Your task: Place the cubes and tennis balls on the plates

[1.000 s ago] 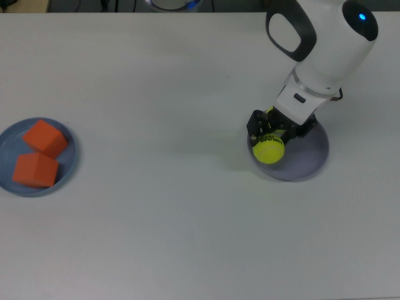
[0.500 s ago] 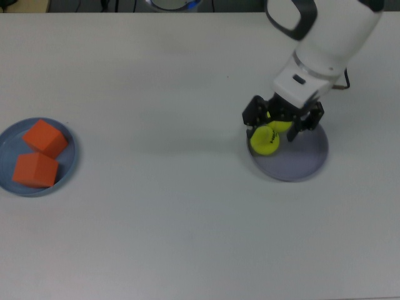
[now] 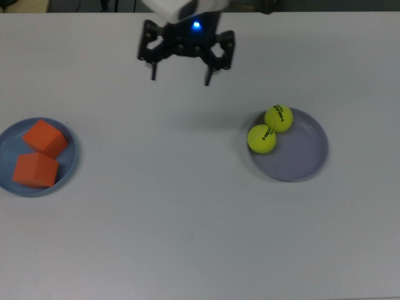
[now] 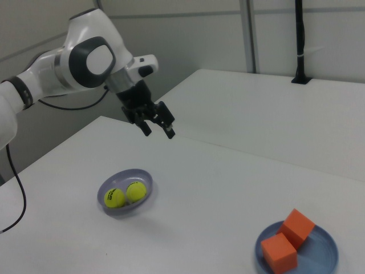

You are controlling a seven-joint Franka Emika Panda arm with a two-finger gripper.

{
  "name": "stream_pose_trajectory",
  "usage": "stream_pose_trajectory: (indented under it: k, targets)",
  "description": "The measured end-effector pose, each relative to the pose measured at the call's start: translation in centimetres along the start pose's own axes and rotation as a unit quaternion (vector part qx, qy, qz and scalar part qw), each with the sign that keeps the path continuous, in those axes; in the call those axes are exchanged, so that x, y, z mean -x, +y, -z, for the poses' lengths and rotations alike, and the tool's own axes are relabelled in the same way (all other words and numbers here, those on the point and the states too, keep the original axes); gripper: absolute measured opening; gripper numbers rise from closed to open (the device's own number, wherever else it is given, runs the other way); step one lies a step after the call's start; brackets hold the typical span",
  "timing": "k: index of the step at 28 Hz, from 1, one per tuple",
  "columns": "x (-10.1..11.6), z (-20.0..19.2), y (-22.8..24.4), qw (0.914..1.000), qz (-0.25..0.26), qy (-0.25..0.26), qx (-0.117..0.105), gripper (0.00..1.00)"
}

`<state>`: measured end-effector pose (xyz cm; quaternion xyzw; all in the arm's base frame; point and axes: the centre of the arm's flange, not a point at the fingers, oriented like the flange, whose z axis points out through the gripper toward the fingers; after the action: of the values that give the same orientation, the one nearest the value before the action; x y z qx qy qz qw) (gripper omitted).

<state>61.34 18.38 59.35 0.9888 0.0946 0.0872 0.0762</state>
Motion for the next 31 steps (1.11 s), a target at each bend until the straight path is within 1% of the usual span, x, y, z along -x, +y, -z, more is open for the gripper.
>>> stream_pose_trajectory:
  k: [5, 8, 11, 20, 24, 31]
  targets:
    - [0.3, -0.3, 5.0, 0.9996, -0.006, -0.018, -0.022, 1.00]
    - [0.7, -0.1, 7.1, 0.9993, -0.013, -0.023, -0.025, 1.00]
    - [1.2, 0.6, 8.2, 0.9992, -0.018, -0.025, -0.026, 1.00]
    - [2.0, 2.5, 8.7, 0.9993, -0.021, -0.017, -0.027, 1.00]
    - [2.1, 2.4, 9.3, 0.9992, -0.026, -0.018, -0.026, 1.00]
    - [2.5, 1.3, 12.3, 0.9981, -0.050, -0.029, -0.022, 1.00]
